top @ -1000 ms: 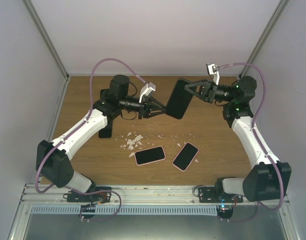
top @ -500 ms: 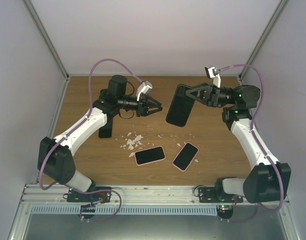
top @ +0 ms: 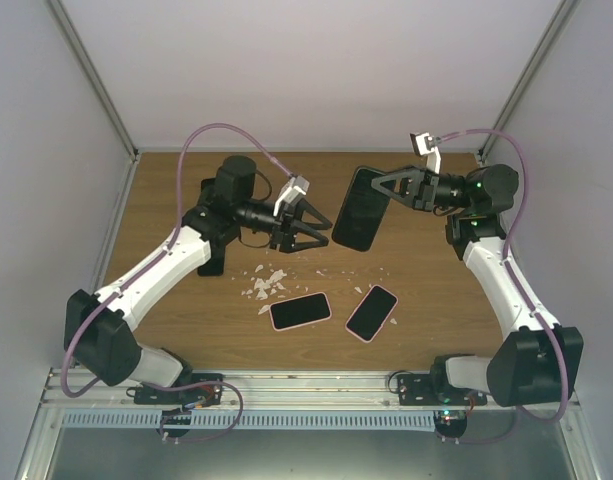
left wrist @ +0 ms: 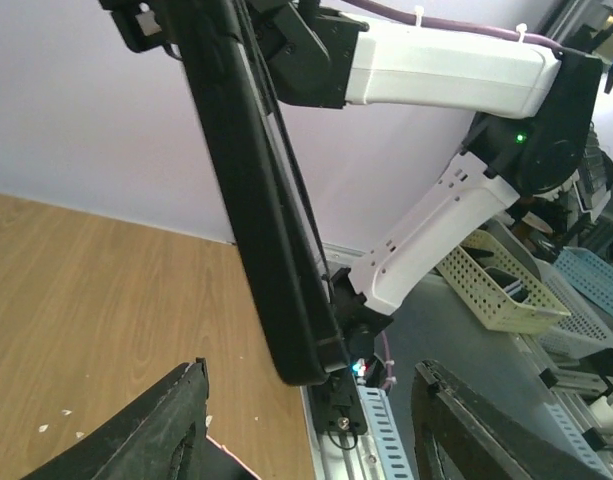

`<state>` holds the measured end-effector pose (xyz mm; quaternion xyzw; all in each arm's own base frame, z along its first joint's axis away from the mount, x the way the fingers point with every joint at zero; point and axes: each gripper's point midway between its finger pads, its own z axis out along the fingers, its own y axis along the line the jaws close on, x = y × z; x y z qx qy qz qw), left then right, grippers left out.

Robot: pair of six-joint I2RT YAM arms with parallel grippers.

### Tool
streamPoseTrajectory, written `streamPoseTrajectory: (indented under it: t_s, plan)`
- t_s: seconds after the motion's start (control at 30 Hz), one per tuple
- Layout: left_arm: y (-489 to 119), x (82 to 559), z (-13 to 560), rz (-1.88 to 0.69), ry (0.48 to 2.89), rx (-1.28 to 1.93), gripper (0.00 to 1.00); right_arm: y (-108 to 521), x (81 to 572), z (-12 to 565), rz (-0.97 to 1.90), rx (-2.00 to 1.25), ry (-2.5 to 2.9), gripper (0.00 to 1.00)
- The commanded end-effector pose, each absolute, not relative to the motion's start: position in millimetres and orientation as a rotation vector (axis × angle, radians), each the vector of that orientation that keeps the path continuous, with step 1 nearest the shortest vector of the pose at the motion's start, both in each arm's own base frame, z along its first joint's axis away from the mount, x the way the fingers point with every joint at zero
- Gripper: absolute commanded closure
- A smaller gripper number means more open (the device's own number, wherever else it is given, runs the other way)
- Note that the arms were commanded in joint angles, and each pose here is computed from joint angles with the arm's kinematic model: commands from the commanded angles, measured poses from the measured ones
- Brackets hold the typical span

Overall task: Take the phone out of the phone case
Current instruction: Remove the phone case from the phone.

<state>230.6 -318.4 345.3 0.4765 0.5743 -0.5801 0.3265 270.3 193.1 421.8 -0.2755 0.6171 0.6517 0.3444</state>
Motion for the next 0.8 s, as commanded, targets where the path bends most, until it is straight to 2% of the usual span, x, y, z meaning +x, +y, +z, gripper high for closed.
streamPoseTrajectory:
  t_s: [0.0,0.33,0.77]
  plan:
    - [-326,230,349,-1.487,1.465,1.27,0.45,190,268,442,1.652,-0.714,1.546,1.0]
    - [-331,248,339,-1.45,1.532,1.212,0.54,190,261,445,1.658,-0.741,1.531,1.0]
    - [-329,279,328,-1.39,1.647,1.085,0.6,190,252,445,1.683,-0.745,1.515,1.0]
